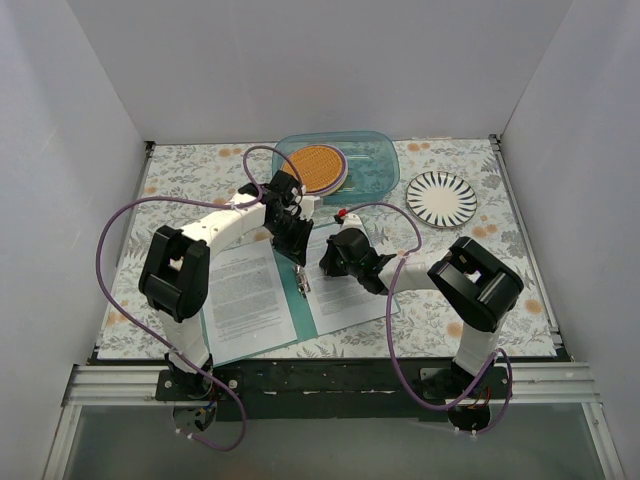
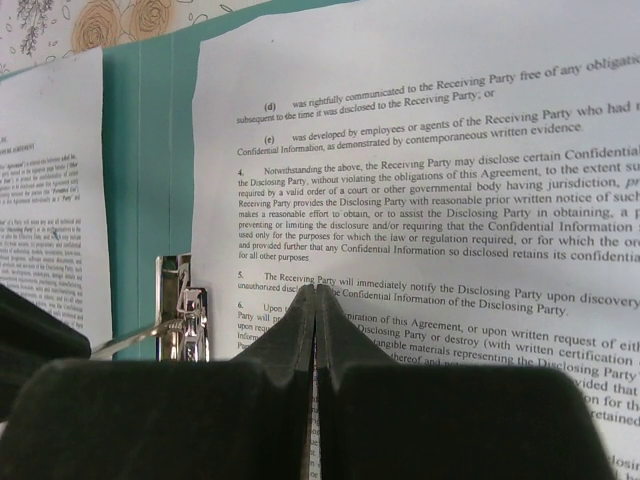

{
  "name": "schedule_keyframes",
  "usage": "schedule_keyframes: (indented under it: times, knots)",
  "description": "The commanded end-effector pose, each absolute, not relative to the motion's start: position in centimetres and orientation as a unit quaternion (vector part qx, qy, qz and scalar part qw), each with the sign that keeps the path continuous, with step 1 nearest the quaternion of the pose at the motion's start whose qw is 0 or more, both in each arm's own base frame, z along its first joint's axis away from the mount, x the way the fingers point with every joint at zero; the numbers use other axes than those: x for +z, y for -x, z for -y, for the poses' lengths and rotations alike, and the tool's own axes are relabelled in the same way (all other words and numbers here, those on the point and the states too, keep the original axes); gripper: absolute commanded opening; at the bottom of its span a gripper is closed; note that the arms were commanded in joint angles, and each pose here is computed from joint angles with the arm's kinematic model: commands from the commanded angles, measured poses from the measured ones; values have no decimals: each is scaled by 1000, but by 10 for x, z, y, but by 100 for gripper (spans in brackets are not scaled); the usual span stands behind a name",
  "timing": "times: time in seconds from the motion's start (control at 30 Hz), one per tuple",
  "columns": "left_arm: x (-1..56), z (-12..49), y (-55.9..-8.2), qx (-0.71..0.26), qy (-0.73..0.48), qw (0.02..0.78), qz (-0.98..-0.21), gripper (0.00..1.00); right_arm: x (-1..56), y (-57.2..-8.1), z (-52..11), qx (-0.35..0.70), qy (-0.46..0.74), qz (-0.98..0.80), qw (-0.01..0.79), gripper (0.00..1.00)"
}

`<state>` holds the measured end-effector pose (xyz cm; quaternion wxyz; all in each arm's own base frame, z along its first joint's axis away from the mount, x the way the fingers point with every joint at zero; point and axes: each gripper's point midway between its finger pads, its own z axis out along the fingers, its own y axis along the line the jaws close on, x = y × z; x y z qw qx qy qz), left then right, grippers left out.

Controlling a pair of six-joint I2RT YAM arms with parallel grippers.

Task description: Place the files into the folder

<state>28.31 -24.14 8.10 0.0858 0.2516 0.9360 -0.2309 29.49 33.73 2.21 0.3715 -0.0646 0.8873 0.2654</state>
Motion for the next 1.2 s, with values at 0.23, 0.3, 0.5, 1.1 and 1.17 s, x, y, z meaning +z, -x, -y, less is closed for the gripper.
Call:
schedule_keyframes:
  times: [0.23, 0.3, 0.5, 1.1, 1.17]
  knots:
    - [81, 241, -238, -280, -274, 9, -920, 22, -46, -258, -289, 156, 76, -943, 283, 1]
    - [83, 242, -236, -286, -273, 3, -919, 25, -45, -258, -289, 157, 75, -943, 284, 1]
    - [96, 246, -252, -279, -263, 25, -923, 26, -44, -258, -290, 158, 77, -943, 282, 1]
    - [42, 222, -337, -143, -221, 109, -959, 24, -37, -256, -294, 175, 81, -937, 293, 1]
    - [34, 219, -339, -133, -220, 109, -960, 24, -37, -256, -295, 174, 82, -936, 293, 1]
